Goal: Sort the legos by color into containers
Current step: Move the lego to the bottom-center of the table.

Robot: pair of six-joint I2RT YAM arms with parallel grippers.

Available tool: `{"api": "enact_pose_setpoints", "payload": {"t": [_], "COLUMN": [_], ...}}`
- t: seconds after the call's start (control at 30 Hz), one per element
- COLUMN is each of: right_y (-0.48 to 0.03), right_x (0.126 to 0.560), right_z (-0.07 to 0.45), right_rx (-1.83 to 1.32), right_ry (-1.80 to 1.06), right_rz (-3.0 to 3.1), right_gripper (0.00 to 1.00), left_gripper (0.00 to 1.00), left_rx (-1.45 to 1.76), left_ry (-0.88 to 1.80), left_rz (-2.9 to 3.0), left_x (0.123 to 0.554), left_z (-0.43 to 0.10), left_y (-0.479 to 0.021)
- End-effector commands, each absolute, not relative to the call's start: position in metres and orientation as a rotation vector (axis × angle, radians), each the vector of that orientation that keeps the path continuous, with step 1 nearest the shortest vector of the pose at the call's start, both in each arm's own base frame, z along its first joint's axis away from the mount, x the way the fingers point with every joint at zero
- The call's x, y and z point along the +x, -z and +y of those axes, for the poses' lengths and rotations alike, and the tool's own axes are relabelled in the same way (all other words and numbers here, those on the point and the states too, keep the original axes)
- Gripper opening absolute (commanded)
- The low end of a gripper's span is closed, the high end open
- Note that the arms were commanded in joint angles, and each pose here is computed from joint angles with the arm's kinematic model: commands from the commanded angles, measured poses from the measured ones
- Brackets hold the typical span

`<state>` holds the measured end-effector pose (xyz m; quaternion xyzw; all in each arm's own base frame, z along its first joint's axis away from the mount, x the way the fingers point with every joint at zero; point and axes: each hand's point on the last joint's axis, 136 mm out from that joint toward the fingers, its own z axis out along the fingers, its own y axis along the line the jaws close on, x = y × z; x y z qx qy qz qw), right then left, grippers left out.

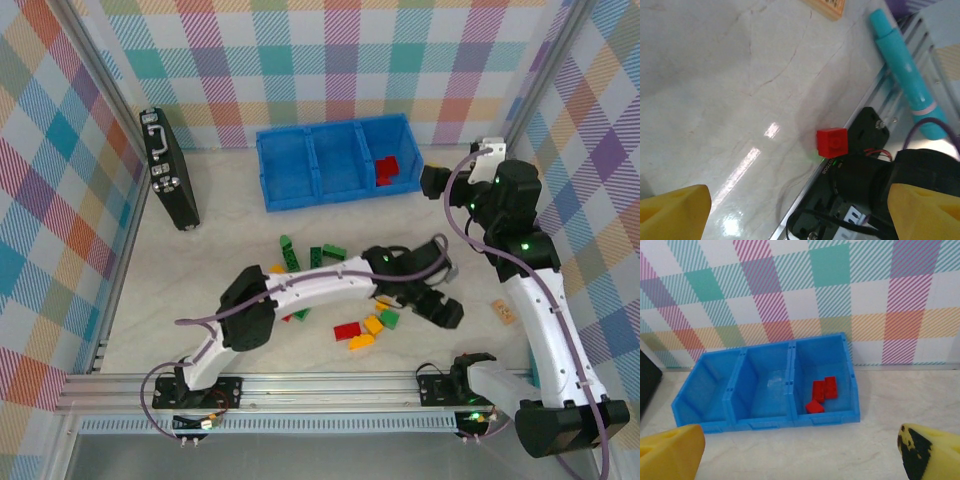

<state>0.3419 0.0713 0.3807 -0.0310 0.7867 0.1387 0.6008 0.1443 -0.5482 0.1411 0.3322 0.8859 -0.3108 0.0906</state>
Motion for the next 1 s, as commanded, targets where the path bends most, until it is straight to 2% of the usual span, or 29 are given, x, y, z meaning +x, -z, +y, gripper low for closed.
{"api": "enact_pose_setpoints", "payload": {"t": [0.0, 0.2, 0.57, 0.73, 0.97], "right_y": [-0.415, -0.418, -0.365, -0.383, -0.398], "right_x": [0.333, 0.328, 0.295, 0.285, 0.297], "right_z": [0.082, 0.087, 0.085, 0.087, 0.122], "right_rx": [-0.090, -0.109, -0.055, -0.091, -0.259], "right_ry": [-0.422, -0.373, -0.444, -0.458, -0.551], "right_rz": [1.710, 1.768, 1.745, 1.656, 1.520], "right_gripper": [0.99, 0.99, 0.99, 0.99, 0.99], "left_gripper": [0.90, 0.88, 0.87, 0.86, 0.85], "left_rx": [0.857, 0.725, 0.726, 0.658, 0.570], "left_ry": [0.651, 0.751, 0.764, 0.722, 0.770], "left_rz": [2.667, 2.753, 2.878, 2.951, 2.997], "left_x": [0.148, 0.116, 0.099, 0.094, 0.097], "left_z": [-0.539, -0.572, -0.593, -0.590, -0.603], "left_y": [-0.124, -0.115, -0.086, -0.069, -0.058]}}
